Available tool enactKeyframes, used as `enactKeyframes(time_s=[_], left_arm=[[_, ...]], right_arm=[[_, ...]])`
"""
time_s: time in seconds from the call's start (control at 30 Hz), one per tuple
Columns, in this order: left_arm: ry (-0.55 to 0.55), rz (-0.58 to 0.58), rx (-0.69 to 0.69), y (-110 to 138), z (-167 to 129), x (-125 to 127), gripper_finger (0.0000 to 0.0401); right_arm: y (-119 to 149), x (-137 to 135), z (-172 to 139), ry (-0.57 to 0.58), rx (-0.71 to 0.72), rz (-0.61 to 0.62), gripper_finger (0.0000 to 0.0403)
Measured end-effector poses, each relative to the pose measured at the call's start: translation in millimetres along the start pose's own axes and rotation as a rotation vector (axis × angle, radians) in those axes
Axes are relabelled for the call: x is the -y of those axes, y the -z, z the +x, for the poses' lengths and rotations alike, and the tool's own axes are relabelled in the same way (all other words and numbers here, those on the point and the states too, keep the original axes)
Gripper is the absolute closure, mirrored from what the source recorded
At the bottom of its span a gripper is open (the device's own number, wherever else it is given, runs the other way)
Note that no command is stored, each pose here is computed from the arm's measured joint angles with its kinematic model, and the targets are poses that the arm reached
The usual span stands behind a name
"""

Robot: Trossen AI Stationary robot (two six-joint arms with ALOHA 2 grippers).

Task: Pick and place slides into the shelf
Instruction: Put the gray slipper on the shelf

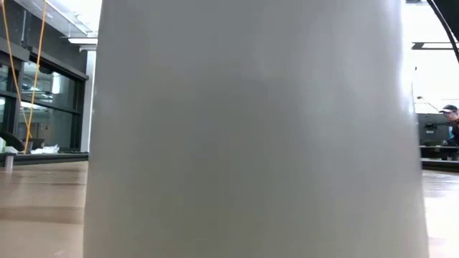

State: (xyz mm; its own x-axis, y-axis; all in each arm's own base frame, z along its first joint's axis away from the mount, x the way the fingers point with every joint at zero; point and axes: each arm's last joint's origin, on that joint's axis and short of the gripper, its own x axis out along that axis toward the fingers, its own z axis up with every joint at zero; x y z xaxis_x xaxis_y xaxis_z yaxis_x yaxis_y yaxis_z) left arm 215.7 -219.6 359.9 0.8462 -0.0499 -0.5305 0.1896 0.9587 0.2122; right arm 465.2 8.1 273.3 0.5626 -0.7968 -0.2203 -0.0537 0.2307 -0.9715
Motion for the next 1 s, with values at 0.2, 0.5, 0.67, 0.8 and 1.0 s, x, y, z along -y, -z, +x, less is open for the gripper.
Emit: enactKeyframes(time_s=[0.2,0.5,0.67,0.8,1.0], left_arm=[[0.0,0.0,0.0,0.0,0.0,0.0,0.0231],[0.001,-0.003,0.004,-0.4,0.0,0.1,0.0231],[0.001,-0.004,0.005,-0.5,0.0,0.2,0.0231],[0.001,-0.006,0.005,-0.6,0.0,0.1,0.0231],[0.013,0.0,0.008,0.1,-2.6,3.8,0.0231]], right_arm=[[0.8,-2.9,6.3,-0.009,0.01,0.001,0.04],[-6.3,-8.3,15.4,-0.016,0.007,-0.011,0.04],[-15.0,-15.5,23.1,-0.029,-0.011,-0.049,0.04],[-23.4,-22.7,30.6,-0.052,-0.022,-0.085,0.04],[-33.0,-23.2,36.3,-0.065,-0.015,-0.076,0.04]])
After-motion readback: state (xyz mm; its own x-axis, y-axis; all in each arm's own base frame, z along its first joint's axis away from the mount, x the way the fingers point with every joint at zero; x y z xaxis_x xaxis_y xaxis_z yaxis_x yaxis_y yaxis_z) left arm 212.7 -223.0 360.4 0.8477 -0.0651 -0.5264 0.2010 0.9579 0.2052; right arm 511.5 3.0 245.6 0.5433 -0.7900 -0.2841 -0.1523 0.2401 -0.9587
